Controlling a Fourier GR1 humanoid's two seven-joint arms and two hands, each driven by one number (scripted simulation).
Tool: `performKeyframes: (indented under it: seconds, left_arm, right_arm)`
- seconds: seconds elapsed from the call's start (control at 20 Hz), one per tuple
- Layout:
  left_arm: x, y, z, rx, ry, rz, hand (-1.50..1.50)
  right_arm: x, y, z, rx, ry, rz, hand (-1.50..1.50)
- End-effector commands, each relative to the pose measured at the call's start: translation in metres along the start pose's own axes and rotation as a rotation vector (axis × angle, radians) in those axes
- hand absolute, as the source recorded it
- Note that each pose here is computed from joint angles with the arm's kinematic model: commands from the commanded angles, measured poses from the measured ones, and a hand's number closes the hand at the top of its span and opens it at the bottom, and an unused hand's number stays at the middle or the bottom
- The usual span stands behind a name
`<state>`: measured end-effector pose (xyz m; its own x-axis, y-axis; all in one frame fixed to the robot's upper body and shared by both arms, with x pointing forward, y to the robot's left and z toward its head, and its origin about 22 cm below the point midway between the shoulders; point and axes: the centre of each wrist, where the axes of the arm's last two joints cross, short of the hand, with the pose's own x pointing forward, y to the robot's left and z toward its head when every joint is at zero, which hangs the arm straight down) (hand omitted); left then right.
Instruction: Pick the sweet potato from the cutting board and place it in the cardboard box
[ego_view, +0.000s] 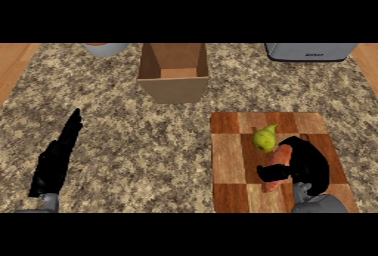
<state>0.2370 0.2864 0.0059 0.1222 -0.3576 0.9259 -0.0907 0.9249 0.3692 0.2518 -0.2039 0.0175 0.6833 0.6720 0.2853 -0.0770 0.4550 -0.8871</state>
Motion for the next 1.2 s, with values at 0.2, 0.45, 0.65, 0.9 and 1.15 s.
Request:
performKeyframes:
  seconds: [0.2,0.45,0.65,0.9,1.15]
  left_arm:
    - [0.002,0.001,-0.002,-0.008,-0.016,0.004,0.00]
    - [0.004,-0.009,0.003,0.027,0.001,-0.006,0.00]
    - [-0.005,-0.003,-0.011,0.010,0.010,0.006,0.00]
    - [0.003,0.003,-0.010,0.003,-0.006,-0.002,0.00]
    - [0.006,0.002,-0.010,-0.011,-0.014,-0.005,0.00]
  right_arm:
    - [0.061,0.052,0.067,-0.168,-0.029,0.156,1.50]
    - [0.056,0.038,0.083,-0.246,-0.028,0.182,1.50]
    - [0.069,0.020,0.099,-0.322,-0.034,0.168,1.50]
    - [0.094,-0.015,0.125,-0.369,-0.251,-0.064,1.50]
    - [0.121,-0.048,0.150,-0.443,-0.472,-0.250,1.50]
